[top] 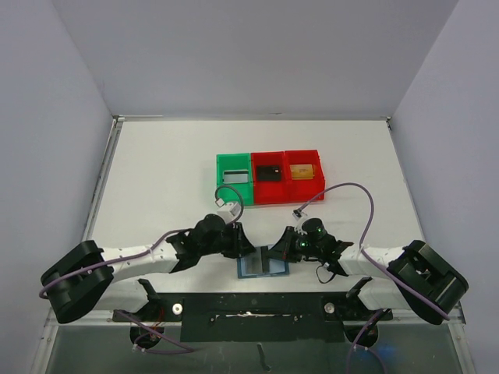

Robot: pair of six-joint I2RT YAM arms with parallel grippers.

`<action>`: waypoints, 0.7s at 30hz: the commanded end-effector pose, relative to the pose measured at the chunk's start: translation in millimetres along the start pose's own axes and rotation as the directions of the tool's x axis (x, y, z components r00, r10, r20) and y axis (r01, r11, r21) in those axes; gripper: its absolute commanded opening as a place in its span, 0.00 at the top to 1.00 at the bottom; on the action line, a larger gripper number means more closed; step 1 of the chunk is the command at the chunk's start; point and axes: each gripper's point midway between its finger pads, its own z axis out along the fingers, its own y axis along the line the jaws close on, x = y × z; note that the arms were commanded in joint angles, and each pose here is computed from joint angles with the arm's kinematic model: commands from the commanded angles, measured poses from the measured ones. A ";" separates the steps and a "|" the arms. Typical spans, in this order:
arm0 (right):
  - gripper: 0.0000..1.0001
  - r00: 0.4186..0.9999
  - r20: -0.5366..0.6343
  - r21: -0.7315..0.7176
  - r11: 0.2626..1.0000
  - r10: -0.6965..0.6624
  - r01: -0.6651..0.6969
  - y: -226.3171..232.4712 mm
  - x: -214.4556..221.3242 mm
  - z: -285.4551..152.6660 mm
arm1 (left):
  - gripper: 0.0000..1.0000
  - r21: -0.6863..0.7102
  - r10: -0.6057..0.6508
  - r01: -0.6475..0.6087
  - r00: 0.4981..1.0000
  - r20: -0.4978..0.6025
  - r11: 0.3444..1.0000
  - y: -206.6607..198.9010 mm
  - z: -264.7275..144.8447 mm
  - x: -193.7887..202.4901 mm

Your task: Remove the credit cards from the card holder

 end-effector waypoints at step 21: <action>0.81 0.995 -0.062 -0.155 0.986 -0.075 0.064 20.4 7.9 -0.3 | 1.00 -0.271 -0.034 0.019 0.998 -0.049 0.962 66.9 11.4 71.1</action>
